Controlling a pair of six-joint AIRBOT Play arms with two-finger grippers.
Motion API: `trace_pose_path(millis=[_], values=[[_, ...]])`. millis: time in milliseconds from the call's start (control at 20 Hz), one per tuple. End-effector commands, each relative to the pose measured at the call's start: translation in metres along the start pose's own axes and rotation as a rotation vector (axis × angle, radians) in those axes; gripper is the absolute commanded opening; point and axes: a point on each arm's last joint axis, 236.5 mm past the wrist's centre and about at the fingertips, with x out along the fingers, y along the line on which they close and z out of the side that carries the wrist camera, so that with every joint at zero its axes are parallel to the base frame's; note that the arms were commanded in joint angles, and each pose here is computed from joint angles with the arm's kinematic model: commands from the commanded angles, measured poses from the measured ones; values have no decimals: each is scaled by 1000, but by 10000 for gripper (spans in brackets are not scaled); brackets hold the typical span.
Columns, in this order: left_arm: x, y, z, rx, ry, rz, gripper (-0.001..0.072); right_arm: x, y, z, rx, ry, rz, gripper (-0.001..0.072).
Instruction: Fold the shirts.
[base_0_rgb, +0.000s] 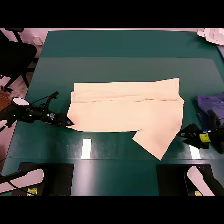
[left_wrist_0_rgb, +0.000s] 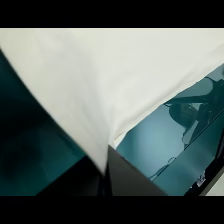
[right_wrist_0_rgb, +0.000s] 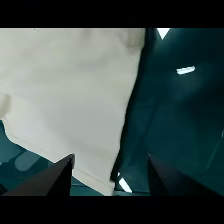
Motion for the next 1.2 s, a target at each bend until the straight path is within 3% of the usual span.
trace_pose_path(millis=[0,650,700,800,850,1050,1150], values=[[-1,-4,1,1,-3,-12,23,21,-5,-4,4,60,6,529],[-1,-5,2,0,-4,-17,23,68,24,19,-19,80,72,513],[-1,-5,2,0,-4,-17,23,69,28,18,-26,82,81,423],[-1,-9,3,-5,-11,-33,23,67,35,16,-62,70,79,56],[-1,-13,4,-8,-12,-53,22,63,38,16,-86,51,79,22],[-12,-52,-3,60,-2,-179,20,32,58,19,-165,-79,117,21],[-25,-62,-1,126,-52,-147,19,11,73,27,-178,-185,170,21]])
